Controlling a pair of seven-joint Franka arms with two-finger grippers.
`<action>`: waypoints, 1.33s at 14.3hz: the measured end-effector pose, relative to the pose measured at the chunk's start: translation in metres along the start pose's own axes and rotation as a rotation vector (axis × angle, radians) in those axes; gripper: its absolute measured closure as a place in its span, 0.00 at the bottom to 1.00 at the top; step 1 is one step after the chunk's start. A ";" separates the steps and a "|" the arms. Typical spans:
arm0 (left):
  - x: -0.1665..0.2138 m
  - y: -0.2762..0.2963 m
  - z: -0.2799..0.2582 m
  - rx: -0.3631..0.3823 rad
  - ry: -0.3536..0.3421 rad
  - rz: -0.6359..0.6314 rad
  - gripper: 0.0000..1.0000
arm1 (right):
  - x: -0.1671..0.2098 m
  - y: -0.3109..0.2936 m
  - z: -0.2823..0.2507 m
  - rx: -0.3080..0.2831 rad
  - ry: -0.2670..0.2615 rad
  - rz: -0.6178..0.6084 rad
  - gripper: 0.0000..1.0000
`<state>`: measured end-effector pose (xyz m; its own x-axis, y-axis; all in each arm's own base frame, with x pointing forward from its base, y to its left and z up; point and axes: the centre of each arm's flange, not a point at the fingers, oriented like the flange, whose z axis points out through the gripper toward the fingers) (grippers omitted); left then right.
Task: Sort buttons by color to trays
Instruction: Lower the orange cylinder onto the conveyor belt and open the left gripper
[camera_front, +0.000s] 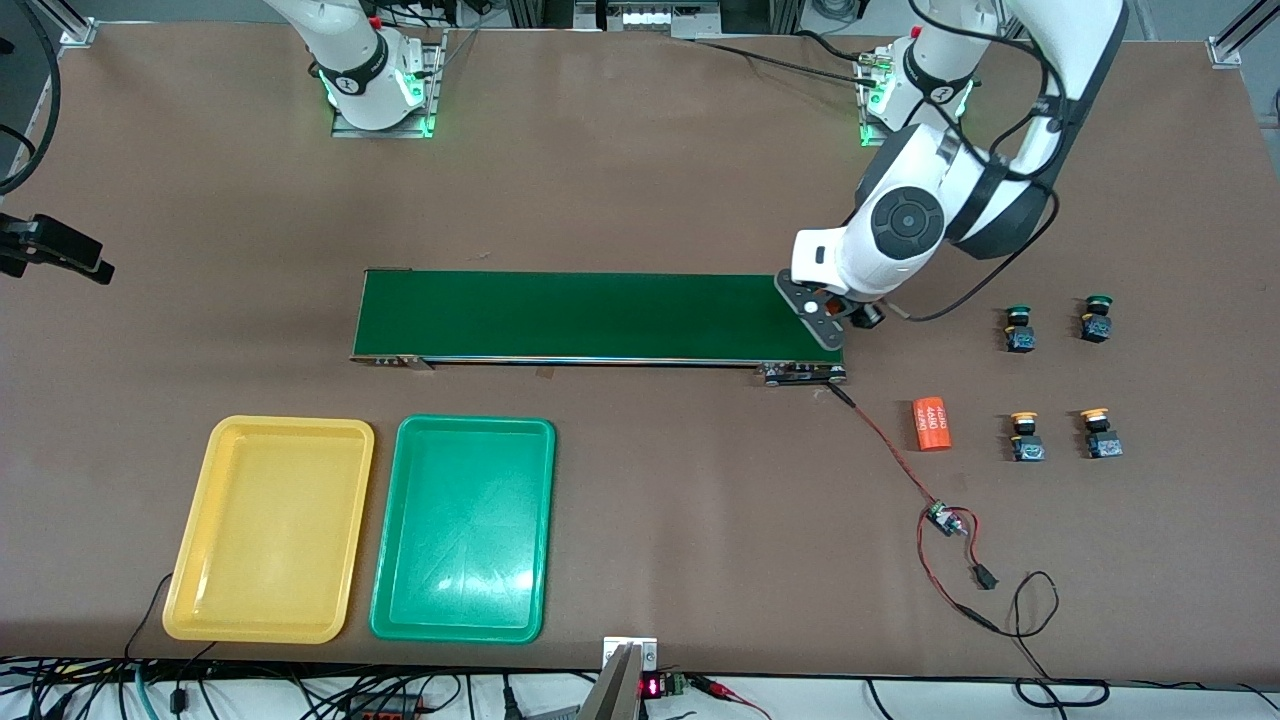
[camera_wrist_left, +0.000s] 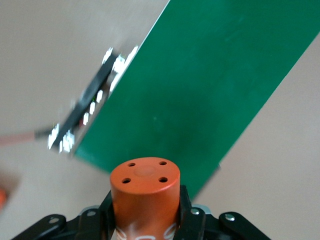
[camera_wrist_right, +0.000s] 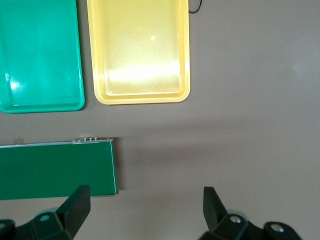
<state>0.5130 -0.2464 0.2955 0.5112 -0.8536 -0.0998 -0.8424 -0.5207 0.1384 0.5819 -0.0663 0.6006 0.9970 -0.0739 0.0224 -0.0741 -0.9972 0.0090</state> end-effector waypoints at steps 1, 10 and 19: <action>0.005 -0.003 0.009 0.004 0.027 0.061 0.51 | 0.001 0.000 0.000 0.000 0.003 0.000 0.00; 0.042 0.030 0.040 0.114 0.006 0.487 0.45 | 0.001 0.000 0.001 0.000 0.003 0.000 0.00; 0.004 -0.039 -0.040 0.121 -0.065 0.204 0.00 | 0.001 0.000 0.003 0.000 -0.002 0.001 0.00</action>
<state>0.5553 -0.2300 0.3289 0.3195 -0.9363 -0.1461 -0.9434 -0.3288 0.0440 0.5828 -0.0664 0.5972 0.9970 -0.0745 0.0203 -0.0747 -0.9972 0.0091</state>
